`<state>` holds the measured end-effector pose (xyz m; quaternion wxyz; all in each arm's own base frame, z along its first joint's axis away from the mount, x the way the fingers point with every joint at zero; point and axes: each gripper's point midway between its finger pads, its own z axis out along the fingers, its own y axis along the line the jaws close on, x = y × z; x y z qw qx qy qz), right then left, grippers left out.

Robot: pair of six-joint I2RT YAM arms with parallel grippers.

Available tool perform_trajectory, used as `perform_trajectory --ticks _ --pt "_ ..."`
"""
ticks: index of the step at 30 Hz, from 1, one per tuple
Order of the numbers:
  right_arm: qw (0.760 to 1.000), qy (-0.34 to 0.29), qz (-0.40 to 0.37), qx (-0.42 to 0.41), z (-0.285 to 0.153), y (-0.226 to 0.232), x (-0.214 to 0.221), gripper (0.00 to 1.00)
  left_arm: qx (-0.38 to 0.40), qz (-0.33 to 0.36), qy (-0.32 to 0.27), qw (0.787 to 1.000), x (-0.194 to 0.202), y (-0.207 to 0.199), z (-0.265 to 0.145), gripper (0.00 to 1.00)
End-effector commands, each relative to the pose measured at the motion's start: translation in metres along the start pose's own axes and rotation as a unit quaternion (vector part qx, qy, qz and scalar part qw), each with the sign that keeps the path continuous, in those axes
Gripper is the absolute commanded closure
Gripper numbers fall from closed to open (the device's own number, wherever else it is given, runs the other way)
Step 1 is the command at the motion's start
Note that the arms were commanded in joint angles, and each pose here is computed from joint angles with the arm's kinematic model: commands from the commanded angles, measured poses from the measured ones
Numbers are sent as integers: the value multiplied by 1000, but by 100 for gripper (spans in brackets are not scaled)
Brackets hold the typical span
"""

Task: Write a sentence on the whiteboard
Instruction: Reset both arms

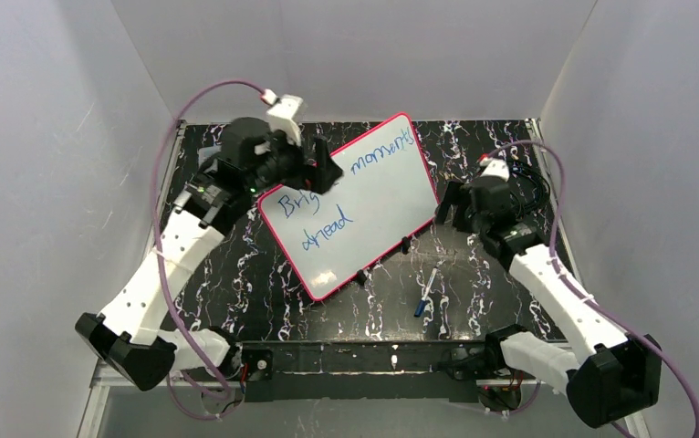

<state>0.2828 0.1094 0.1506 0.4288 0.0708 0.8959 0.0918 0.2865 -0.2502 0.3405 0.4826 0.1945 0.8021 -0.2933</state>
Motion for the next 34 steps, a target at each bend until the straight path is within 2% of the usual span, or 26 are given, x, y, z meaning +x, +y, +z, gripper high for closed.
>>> perform_trajectory --ticks 1,5,8,12,16,20,24,34 --pt "997 -47 -46 -29 -7 -9 -69 1 -82 -34 21 996 -8 63 -34 8" --pt "994 -93 -47 -19 -22 -27 -108 1 -185 -82 -36 979 -14 124 -79 5" --pt "986 -149 -61 -31 -42 -23 -129 1 -275 -81 -72 955 -7 156 -117 2" --pt "974 -207 -81 -42 -61 -22 -140 1 -384 -48 -82 918 22 187 -156 2" --pt "969 -232 -83 -30 -69 -28 -142 1 -440 -35 -94 892 64 203 -172 2" --pt "962 -258 -81 -23 -80 -31 -146 1 -460 -34 -126 878 84 206 -184 2" --pt "962 -260 -80 -15 -82 -34 -147 1 -474 -32 -148 867 78 204 -198 2" --pt "961 -266 -80 -11 -84 -36 -147 1 -471 -34 -163 867 70 201 -201 2"
